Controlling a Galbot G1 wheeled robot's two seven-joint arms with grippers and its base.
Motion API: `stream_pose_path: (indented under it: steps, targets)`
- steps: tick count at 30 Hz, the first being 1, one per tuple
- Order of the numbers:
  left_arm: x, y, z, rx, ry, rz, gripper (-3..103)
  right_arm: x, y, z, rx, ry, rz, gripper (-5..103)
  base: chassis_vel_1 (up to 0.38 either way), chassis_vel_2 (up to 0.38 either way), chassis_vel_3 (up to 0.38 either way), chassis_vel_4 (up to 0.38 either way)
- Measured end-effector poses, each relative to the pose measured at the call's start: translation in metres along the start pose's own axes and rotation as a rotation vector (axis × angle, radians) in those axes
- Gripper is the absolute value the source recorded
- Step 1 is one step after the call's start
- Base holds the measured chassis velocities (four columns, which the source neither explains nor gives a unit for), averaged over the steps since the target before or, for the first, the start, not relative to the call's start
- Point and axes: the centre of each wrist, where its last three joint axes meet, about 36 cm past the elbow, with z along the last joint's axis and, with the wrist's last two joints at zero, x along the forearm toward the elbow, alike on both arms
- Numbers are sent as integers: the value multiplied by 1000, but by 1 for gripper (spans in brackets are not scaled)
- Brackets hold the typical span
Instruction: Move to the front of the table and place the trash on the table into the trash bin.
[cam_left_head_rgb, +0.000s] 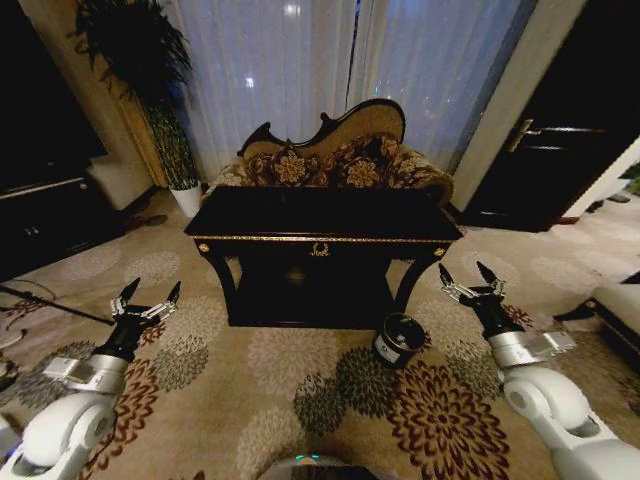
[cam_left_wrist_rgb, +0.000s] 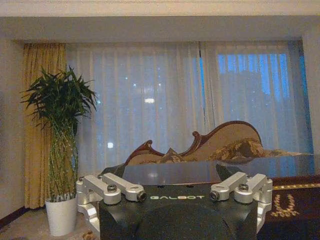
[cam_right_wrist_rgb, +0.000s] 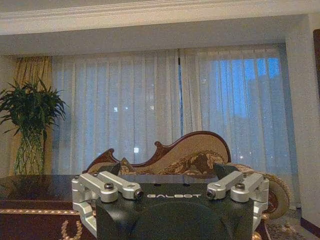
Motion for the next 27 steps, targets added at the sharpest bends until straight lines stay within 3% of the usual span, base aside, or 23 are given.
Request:
stream_pose_path:
  steps: [27]
  targets:
    - [0, 0, 0, 0, 0, 0, 100, 0, 0, 0, 0, 0, 0, 100, 260, -260, -254, 259]
